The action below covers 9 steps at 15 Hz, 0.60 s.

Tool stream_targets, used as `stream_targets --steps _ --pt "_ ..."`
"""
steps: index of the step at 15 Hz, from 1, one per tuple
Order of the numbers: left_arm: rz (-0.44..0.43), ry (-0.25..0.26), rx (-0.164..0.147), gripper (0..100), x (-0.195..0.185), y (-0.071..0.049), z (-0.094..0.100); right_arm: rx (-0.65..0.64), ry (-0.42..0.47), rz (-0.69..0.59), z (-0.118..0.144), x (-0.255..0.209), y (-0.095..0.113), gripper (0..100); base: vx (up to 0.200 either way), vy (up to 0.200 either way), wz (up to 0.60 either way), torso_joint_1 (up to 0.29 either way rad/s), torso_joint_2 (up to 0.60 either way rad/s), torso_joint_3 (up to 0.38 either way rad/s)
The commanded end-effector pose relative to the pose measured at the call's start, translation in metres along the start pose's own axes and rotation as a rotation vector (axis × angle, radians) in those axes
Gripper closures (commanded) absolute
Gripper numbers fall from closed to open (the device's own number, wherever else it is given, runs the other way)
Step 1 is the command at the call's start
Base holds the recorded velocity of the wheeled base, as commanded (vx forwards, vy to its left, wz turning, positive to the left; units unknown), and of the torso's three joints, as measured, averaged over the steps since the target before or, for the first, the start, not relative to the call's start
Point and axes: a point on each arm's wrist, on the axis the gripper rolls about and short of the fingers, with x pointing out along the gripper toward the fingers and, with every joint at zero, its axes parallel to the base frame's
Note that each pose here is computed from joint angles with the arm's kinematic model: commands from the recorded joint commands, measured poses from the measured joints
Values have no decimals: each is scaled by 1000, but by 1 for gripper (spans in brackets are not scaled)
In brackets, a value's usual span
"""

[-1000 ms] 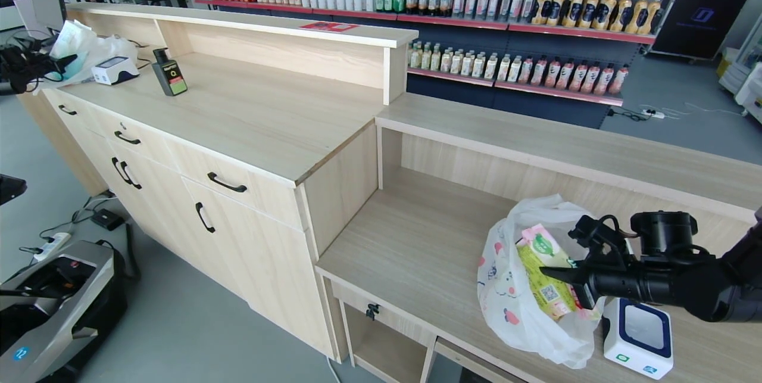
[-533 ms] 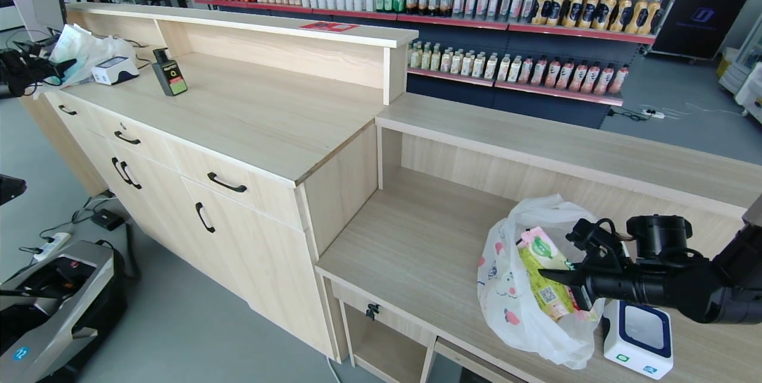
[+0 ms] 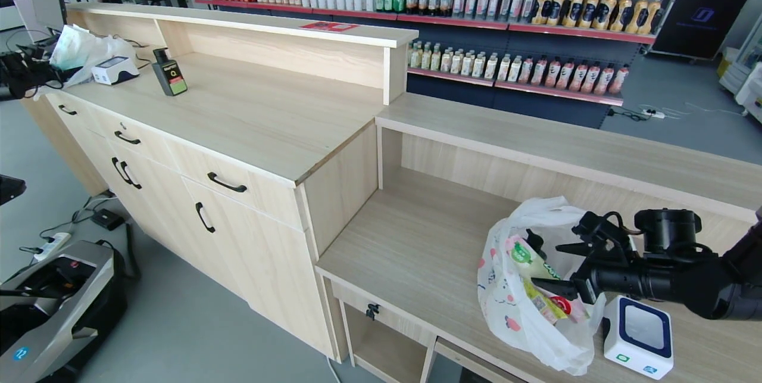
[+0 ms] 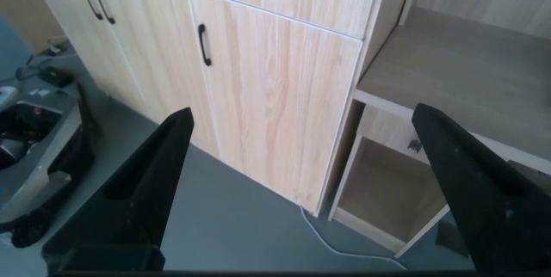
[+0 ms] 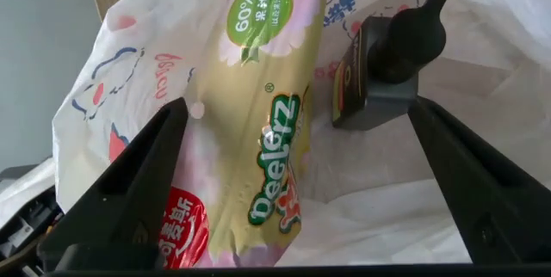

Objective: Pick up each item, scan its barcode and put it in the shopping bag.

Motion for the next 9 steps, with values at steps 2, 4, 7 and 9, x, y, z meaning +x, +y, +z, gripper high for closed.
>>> stream_targets --steps 2,4,7,9 --pt "0 0 0 0 0 0 0 -118 -124 -95 56 -52 5 0 0 0 0 0 0 0" --pt "2 0 0 0 0 0 0 -170 -182 -148 75 -78 11 0 0 0 0 0 0 0" --pt "2 0 0 0 0 0 0 -248 -245 -215 94 -106 17 0 0 0 0 0 0 0" --pt "2 0 0 0 0 0 0 -311 -297 -286 110 -130 18 0 0 0 -300 4 4 1"
